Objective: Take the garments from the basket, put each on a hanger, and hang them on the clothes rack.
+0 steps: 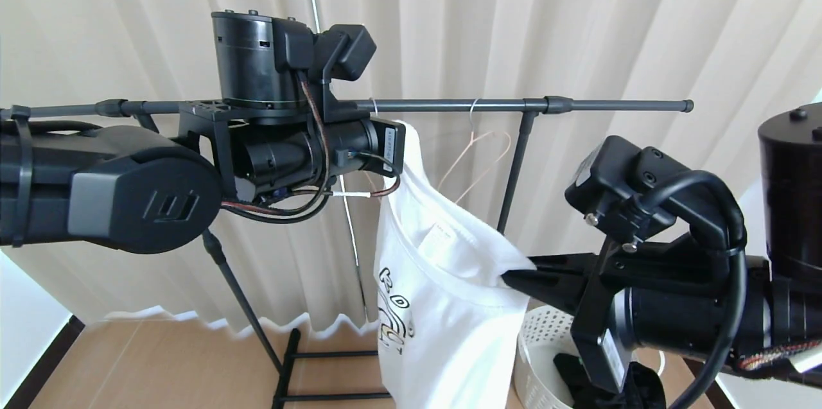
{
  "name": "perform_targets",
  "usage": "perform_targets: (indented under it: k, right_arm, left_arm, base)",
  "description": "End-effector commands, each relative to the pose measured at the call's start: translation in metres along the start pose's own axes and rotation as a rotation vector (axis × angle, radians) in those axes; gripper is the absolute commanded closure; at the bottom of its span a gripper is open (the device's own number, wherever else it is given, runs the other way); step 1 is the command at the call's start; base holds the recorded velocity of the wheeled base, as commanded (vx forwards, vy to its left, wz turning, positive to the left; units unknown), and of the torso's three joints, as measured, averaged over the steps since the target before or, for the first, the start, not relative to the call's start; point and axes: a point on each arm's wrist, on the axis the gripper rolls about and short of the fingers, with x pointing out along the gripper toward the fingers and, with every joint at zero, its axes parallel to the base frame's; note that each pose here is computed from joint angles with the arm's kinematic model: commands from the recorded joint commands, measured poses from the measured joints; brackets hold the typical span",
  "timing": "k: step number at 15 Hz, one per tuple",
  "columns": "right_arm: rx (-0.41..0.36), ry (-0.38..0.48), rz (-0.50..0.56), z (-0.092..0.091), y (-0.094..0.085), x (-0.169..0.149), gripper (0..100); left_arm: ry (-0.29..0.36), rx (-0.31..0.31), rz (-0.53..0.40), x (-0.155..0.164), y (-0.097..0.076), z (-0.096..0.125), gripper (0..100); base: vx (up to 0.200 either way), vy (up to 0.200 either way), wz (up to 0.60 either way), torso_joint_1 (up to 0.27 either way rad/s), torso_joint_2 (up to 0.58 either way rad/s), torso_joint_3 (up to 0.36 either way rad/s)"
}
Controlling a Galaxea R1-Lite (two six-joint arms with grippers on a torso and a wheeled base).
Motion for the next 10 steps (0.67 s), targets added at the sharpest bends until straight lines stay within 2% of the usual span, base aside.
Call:
perform_targets:
  k: [1,3,4,5,6,8,10]
  right_arm:
    - [0.019,0.008,-0.124,-0.003,-0.027,-0.005,100]
    - [0.029,0.021,-0.246,-0.001,-0.044,-0.002,100]
    - [0.034,0.024,-0.274,0.0,-0.047,0.001,100]
    - [0.041,0.012,-0.328,0.004,-0.05,0.011,100]
    - [0.044,0.004,-0.351,0.005,-0.051,0.016,100]
    - [0.065,-0.024,-0.408,0.007,-0.053,0.041,100]
    - [0.126,-0.084,-0.43,0.01,-0.056,0.061,100]
  left_arm:
    - [0.019,0.011,0.041,-0.014,0.004,0.009,100]
    - [0.079,0.015,0.074,-0.027,0.005,0.012,100]
    - [0.096,0.017,0.082,-0.03,0.005,0.012,100]
    - [0.141,0.019,0.098,-0.039,0.005,0.013,100]
    - [0.169,0.022,0.109,-0.046,0.004,0.012,100]
    - [0.281,0.038,0.113,-0.068,-0.003,0.007,100]
    - [0.347,0.047,0.099,-0.078,-0.007,-0.003,100]
  base:
    - [0.0,0.0,0.0,0.0,0.0,0.0]
    - [0.0,0.0,0.0,0.0,0.0,0.0]
    - [0.0,0.0,0.0,0.0,0.0,0.0]
    - [0.0,0.0,0.0,0.0,0.0,0.0]
    - [0.0,0.0,0.0,0.0,0.0,0.0]
    - [0.0,0.0,0.0,0.0,0.0,0.0]
    - [0.0,0.0,0.0,0.0,0.0,0.0]
